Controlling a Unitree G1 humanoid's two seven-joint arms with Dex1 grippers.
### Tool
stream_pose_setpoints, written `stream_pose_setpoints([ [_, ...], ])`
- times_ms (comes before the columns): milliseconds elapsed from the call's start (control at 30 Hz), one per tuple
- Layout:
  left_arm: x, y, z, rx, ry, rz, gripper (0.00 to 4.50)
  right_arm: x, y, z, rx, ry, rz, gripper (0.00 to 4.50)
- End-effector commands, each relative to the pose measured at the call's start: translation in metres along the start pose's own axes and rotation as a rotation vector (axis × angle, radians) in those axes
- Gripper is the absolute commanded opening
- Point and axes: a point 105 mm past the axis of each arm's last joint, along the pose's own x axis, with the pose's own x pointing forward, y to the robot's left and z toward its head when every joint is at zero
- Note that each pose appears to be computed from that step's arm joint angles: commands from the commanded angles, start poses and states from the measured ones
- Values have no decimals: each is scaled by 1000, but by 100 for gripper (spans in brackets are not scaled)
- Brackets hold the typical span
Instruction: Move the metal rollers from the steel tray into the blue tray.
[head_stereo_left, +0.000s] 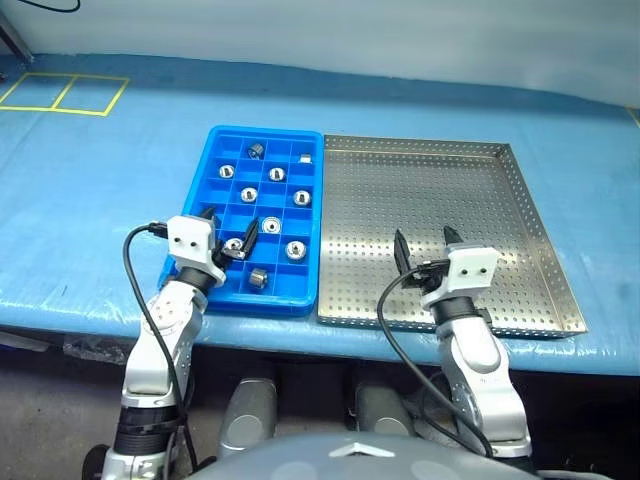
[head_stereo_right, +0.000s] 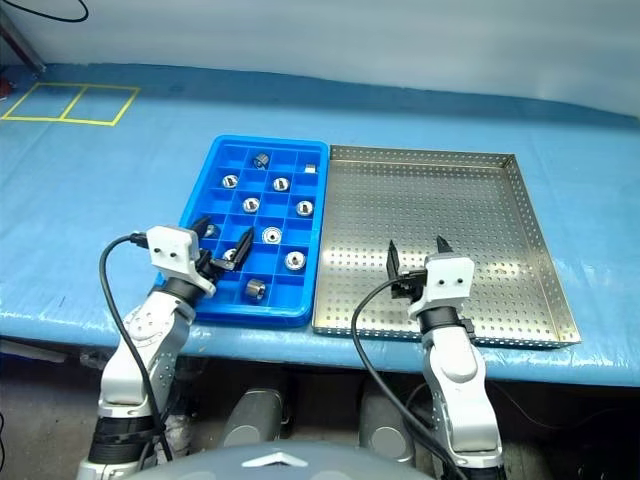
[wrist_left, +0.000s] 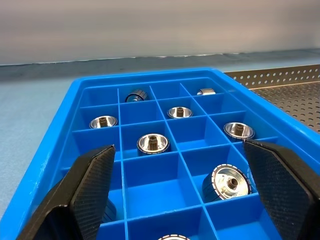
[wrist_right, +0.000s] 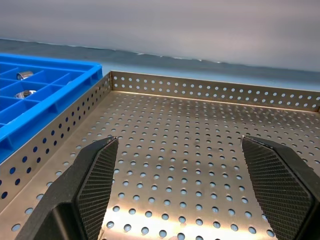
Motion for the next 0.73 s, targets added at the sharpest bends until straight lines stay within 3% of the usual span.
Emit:
stream_pose_setpoints([
  [33,0,1,13,5,-61,10,450,1,3,10,-10,-52,5,415],
  [733,2,-8,8,2,-44,-30,450,1,5,8,-9,-40,8,415],
])
